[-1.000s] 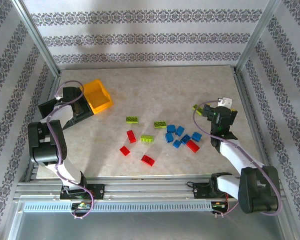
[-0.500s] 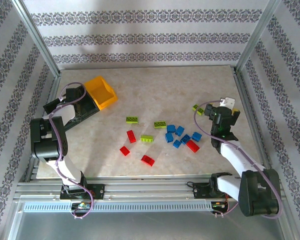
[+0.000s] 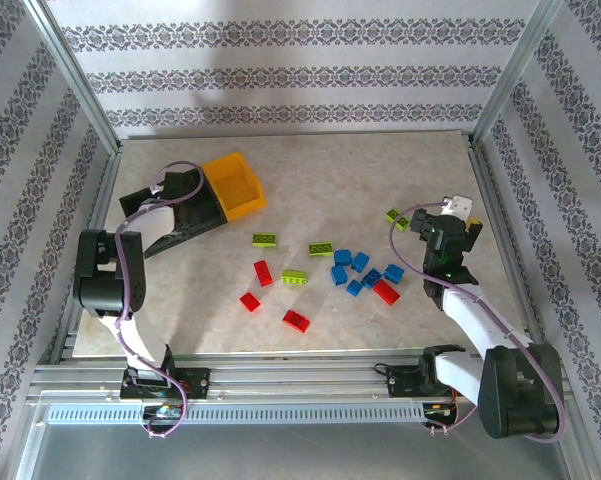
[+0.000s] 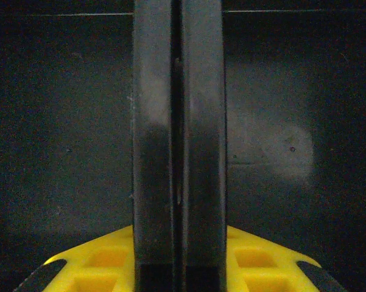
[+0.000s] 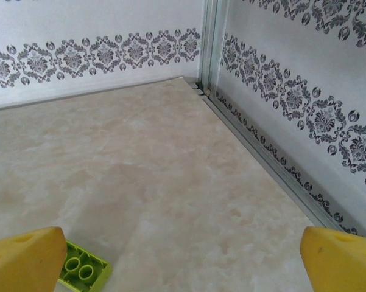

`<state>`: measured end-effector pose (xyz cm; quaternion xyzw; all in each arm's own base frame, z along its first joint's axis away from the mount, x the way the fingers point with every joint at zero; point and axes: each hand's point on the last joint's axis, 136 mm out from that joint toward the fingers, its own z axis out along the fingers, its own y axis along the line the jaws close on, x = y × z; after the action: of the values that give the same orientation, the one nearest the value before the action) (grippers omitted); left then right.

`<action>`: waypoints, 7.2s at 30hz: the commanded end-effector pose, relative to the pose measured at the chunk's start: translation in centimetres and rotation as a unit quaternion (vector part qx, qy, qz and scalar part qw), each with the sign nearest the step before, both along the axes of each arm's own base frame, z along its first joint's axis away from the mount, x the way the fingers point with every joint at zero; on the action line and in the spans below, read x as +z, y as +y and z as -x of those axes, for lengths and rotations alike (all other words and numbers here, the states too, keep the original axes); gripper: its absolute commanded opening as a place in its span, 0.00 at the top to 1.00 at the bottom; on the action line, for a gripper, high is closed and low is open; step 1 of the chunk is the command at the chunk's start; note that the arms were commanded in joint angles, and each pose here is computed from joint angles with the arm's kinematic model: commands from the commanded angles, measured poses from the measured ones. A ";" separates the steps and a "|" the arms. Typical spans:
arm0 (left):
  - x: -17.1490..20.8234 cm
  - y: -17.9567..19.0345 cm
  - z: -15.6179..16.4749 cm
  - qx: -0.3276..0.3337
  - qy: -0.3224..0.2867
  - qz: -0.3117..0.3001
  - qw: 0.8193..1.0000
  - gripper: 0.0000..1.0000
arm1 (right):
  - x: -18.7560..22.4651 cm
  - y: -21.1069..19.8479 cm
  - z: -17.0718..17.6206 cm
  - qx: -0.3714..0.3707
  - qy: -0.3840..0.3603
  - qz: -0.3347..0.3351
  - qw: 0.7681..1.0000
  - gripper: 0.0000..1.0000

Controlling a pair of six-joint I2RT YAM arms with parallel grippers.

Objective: Sort the legos into containers by color
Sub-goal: Move the container to the top-center of the table, then pick up the lego from the middle-right of the table, then place the lego in the container.

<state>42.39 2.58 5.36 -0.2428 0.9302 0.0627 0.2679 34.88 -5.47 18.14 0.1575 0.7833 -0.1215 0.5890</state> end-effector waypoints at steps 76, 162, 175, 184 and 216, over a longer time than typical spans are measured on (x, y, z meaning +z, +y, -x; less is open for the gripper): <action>10.8 -15.3 9.3 -0.203 -0.153 0.028 0.967 0.00 | -4.0 3.1 0.4 0.030 0.156 -0.113 0.981 0.11; 5.7 -9.8 16.6 -0.125 -0.198 0.065 0.970 0.00 | -11.6 15.7 1.5 0.073 0.354 -0.225 0.905 0.75; 5.9 -10.1 16.7 -0.129 -0.194 0.073 0.970 0.00 | -8.3 23.6 -8.2 0.179 0.327 -0.156 0.915 0.78; 5.9 -10.5 16.7 -0.136 -0.189 0.077 0.969 0.00 | -8.4 25.9 -12.7 0.208 0.318 -0.125 0.917 0.75; 5.7 -11.2 16.4 -0.148 -0.174 0.080 0.970 0.00 | -10.4 26.0 -12.1 0.207 0.343 -0.121 0.908 0.48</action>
<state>25.83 -8.19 10.11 -0.1319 0.8984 -0.0898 0.4092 47.50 20.52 6.24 0.0119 0.9634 0.0507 0.2630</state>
